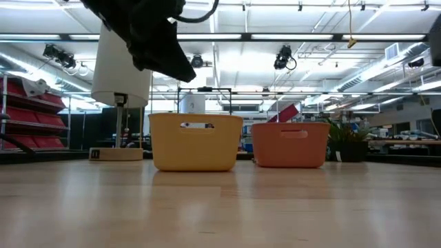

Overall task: Sort batteries
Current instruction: Put the bottom silver battery into the orange bin

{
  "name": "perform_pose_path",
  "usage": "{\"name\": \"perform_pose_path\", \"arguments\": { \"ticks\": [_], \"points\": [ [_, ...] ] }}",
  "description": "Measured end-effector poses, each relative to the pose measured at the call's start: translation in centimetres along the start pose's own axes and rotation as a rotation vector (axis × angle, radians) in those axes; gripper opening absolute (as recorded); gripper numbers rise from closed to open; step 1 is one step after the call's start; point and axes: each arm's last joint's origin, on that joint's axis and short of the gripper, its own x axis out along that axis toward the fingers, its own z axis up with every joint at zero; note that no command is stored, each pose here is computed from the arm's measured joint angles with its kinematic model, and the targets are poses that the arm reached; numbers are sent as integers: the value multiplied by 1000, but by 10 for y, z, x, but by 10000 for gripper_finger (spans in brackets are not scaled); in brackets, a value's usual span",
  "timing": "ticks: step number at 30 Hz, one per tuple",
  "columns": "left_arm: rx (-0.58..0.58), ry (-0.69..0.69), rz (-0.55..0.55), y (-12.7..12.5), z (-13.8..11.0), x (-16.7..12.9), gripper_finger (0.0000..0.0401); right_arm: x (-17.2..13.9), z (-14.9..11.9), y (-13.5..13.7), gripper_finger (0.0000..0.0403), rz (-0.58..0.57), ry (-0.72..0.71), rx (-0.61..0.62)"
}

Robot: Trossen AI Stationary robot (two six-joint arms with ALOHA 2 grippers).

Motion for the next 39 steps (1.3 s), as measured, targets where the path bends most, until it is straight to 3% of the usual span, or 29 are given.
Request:
{"name": "perform_pose_path", "arguments": {
  "ticks": [4,8,12,19,27,30,34,39],
  "points": [
    [6,-18,-28,-8,-1,-5,163,1,3,-6,65,-57,1,-258],
    [14,-32,-61,-16,-2,-10,163,0,6,-10,65,-139,-68,-608],
    [22,-34,-86,-22,-5,-15,163,1,7,-5,65,-112,-96,-795],
    [22,-49,-81,-29,-8,-20,163,6,28,1,77,-80,-192,-847],
    [6,-58,-58,-29,-9,-21,163,15,59,-5,169,-83,-174,-916],
    [12,-50,-54,-29,-9,-21,163,17,64,-7,191,-21,-103,-960],
    [15,-46,-52,-28,-10,-21,163,20,73,-10,188,11,-77,-956],
    [13,-49,-52,-29,-10,-21,163,25,94,-16,155,22,-97,-909]
  ]
}}
